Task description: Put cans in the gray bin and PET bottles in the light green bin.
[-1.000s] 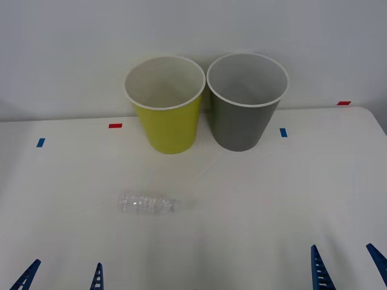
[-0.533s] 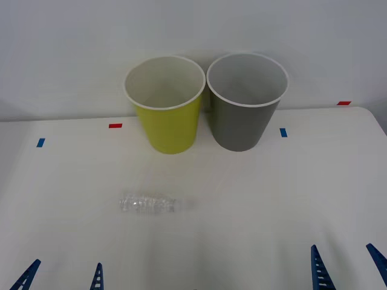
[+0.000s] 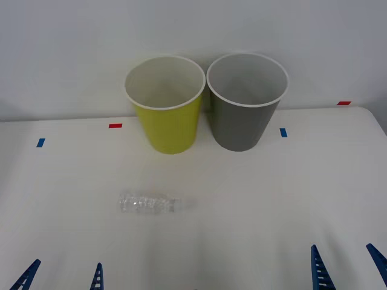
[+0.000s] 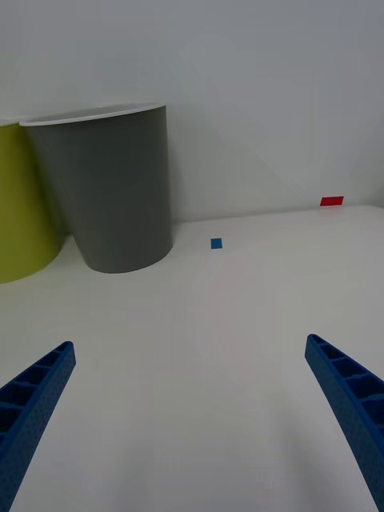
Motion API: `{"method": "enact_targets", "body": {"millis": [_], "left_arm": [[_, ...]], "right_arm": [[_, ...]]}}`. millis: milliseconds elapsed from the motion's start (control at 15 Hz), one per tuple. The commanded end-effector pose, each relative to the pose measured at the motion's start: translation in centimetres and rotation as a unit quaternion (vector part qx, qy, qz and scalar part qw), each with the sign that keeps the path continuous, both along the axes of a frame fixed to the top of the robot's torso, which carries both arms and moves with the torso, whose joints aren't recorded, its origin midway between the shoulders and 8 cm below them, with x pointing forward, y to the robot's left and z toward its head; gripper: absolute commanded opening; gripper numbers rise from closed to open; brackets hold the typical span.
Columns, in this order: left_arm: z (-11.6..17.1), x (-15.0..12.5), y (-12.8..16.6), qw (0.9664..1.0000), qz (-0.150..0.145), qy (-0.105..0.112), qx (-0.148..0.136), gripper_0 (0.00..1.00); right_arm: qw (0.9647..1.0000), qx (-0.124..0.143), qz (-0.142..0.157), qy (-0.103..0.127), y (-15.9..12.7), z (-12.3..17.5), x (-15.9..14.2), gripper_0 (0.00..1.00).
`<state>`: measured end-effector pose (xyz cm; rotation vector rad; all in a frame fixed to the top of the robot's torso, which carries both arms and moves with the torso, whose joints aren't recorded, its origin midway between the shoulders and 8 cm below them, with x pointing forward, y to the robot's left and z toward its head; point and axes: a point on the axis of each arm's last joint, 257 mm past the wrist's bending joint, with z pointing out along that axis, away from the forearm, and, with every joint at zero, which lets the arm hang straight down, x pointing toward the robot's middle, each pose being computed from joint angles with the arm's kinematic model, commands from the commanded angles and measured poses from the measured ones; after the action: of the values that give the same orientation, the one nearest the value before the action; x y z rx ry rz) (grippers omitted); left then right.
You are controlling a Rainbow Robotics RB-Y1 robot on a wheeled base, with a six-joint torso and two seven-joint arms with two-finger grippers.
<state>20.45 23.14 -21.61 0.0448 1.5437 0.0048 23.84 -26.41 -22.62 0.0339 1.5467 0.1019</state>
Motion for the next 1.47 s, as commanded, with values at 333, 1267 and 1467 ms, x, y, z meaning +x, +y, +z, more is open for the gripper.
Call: {"method": "enact_targets", "body": {"millis": [333,1267,1467], "left_arm": [[0.00,0.00,0.00,1.0000,0.000,0.000,0.000,1.00],[0.00,0.00,0.00,1.0000,0.000,0.000,0.000,1.00],[0.00,0.00,0.00,1.0000,0.000,0.000,0.000,1.00]], "right_arm": [[1.0000,0.000,0.000,0.000,0.00,0.00,0.00,1.00],[1.0000,0.000,0.000,0.000,0.00,0.00,0.00,1.00],[1.0000,0.000,0.000,0.000,0.00,0.00,0.00,1.00]]}}
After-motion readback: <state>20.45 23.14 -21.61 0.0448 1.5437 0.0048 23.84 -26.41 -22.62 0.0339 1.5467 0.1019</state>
